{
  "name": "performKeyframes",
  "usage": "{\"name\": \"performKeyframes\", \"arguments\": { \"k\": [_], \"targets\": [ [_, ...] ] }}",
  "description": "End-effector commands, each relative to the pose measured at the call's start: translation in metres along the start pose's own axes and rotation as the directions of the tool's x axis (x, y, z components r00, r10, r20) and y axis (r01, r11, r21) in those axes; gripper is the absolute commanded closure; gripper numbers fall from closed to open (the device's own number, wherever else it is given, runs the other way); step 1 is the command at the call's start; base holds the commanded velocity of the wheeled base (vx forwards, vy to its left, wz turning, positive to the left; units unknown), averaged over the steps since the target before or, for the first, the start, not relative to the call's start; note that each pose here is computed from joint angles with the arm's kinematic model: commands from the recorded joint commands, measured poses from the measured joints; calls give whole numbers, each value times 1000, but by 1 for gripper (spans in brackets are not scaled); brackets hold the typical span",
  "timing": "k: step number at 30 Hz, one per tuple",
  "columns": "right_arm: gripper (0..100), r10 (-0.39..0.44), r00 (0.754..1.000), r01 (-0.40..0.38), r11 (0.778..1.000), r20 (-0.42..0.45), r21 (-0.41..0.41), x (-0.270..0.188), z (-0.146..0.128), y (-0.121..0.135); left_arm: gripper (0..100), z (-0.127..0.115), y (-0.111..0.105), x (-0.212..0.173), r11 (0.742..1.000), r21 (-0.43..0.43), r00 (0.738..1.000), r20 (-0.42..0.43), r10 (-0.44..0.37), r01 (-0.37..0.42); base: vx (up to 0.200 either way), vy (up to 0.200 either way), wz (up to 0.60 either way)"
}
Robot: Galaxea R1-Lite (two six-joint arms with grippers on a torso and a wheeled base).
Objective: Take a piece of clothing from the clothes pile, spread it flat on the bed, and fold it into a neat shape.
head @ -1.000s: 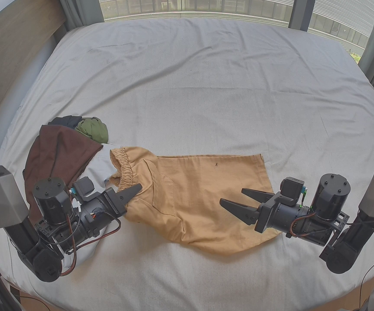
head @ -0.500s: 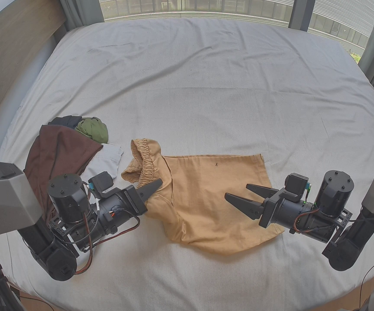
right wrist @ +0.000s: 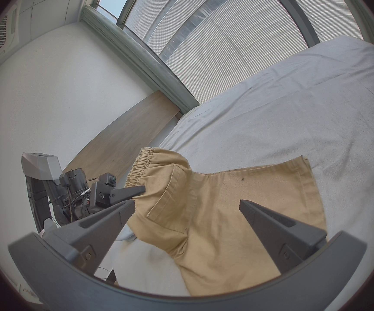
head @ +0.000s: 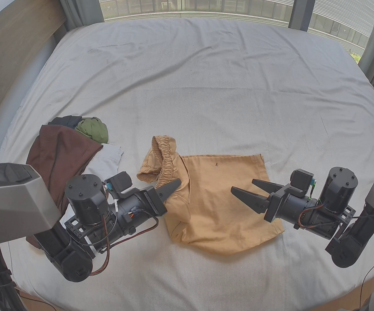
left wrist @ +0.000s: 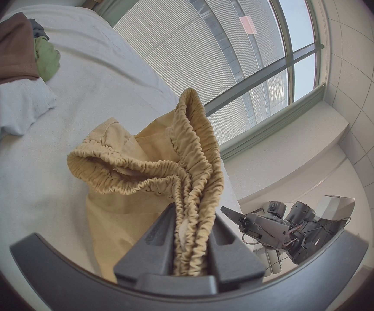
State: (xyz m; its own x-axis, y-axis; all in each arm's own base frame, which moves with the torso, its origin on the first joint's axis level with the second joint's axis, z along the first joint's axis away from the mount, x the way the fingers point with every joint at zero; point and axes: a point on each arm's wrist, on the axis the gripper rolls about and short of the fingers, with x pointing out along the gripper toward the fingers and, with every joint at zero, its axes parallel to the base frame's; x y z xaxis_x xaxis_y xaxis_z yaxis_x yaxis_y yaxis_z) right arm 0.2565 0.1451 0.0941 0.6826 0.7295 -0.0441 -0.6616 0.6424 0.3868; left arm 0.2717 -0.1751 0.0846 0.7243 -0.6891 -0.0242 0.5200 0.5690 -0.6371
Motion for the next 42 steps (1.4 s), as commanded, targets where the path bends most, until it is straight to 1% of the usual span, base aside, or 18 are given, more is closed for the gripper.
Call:
{"name": "performKeyframes", "arguments": {
  "k": [1,4,9,14,19,27,31,35,40,42],
  "targets": [
    [0,-15,1000,15,1000,23,-3,0,6,-5,100,-7,-2,8,1000,-1,1000,-15,-16,16,0,0,0],
    [0,-27,998,27,1000,50,-8,0,12,-10,100,-13,-4,14,1000,-3,1000,-22,-22,22,0,0,0],
    [0,-47,995,48,999,89,-13,-1,23,-17,100,-16,-10,29,999,2,999,2,-48,48,0,0,0],
    [0,-87,988,90,996,130,-15,-3,33,-31,100,-19,-21,39,996,-2,996,7,-94,94,0,0,0],
    [0,-116,981,120,993,157,-14,-7,40,-41,100,-25,-23,48,994,-4,994,1,-113,113,0,0,0],
    [0,-132,975,138,990,181,-19,-10,47,-48,100,-38,-27,66,988,-16,988,-12,-154,153,0,0,0],
    [0,-158,969,164,986,191,-16,-13,50,-56,100,-43,-36,74,980,-57,982,-11,-190,189,0,0,0],
    [0,-162,965,170,985,204,-19,-13,53,-58,100,-43,-42,77,975,-76,977,-6,-212,211,0,0,0],
    [0,-161,965,169,985,207,-20,-13,54,-58,100,-47,-46,78,970,-96,974,-16,-224,222,0,0,0],
    [0,-161,965,169,985,207,-20,-13,54,-58,100,-53,-45,80,970,-99,974,-28,-225,221,0,0,0]
  ]
}}
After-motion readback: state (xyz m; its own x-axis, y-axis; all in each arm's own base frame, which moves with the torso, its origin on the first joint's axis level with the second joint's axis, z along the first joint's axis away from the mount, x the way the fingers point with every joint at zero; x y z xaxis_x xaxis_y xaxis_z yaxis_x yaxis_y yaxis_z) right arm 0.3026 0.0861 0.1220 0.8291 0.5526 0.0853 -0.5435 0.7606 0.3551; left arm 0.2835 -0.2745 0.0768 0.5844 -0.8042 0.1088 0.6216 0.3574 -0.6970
